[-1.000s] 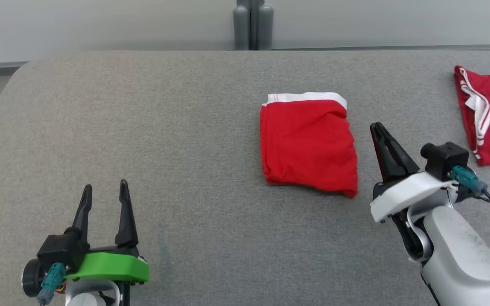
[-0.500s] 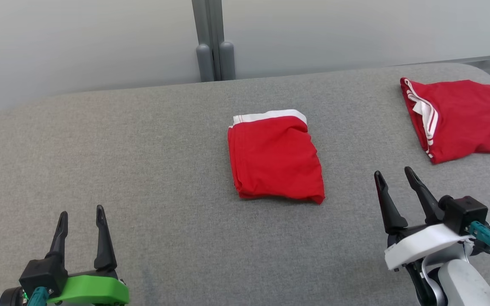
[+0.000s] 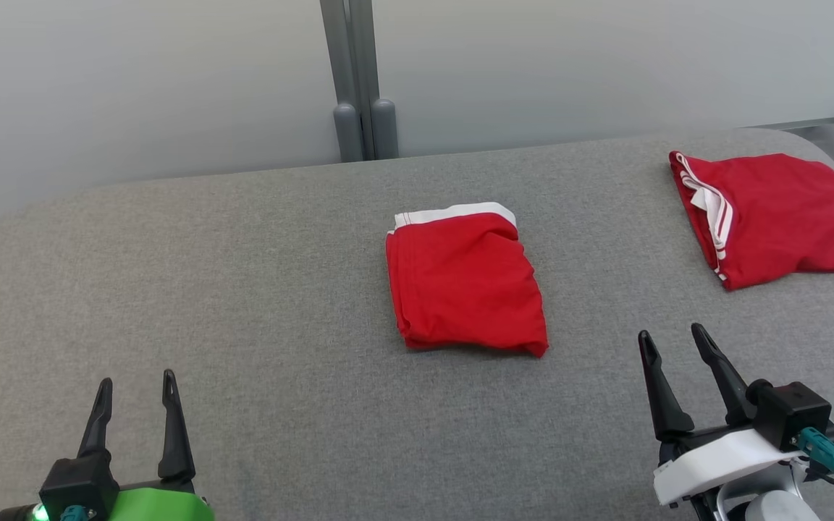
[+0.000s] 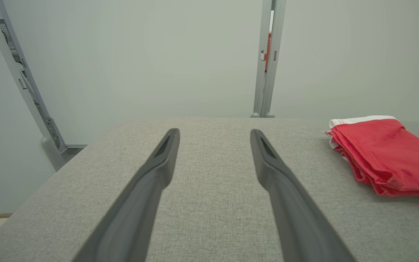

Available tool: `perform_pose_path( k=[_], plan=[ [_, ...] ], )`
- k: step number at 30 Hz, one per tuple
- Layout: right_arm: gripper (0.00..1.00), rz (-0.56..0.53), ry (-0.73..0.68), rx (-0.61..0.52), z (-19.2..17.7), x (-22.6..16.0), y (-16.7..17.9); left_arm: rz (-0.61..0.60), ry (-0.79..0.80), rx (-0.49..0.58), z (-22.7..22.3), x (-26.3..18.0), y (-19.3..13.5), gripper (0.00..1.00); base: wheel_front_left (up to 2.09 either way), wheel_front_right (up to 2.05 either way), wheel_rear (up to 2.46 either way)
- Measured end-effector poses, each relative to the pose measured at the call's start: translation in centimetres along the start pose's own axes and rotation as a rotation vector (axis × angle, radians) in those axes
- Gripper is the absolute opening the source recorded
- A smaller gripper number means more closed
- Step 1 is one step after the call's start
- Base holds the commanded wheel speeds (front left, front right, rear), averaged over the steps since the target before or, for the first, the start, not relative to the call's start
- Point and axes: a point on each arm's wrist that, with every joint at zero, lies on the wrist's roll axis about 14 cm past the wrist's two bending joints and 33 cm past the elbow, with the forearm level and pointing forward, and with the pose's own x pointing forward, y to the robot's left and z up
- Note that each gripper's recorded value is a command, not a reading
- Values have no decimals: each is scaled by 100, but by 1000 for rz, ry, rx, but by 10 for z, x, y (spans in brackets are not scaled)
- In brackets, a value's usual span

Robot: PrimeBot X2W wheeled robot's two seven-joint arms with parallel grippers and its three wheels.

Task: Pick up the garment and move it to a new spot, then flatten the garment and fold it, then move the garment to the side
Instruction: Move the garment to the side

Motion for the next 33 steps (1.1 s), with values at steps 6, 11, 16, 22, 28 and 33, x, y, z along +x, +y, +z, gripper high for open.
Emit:
perform_pose_path(
  k=[6,11,16,22,28,33],
  plan=[
    [100,0,10,-3,-3,-4,1,6,-4,15,2,-5,5,100,0,0,0],
    [100,8,9,-6,-3,-3,5,5,3,26,0,-9,6,100,0,0,0],
    [100,14,13,-4,-5,-3,7,6,4,29,0,-11,7,100,0,0,0],
    [100,19,14,-3,-5,-3,9,7,9,29,-2,-12,7,100,0,0,0],
    [100,21,17,-1,-6,-3,10,7,12,29,-3,-12,7,100,0,0,0],
    [100,21,18,-2,-7,-4,10,7,12,29,-3,-12,7,100,0,0,0]
  ],
)
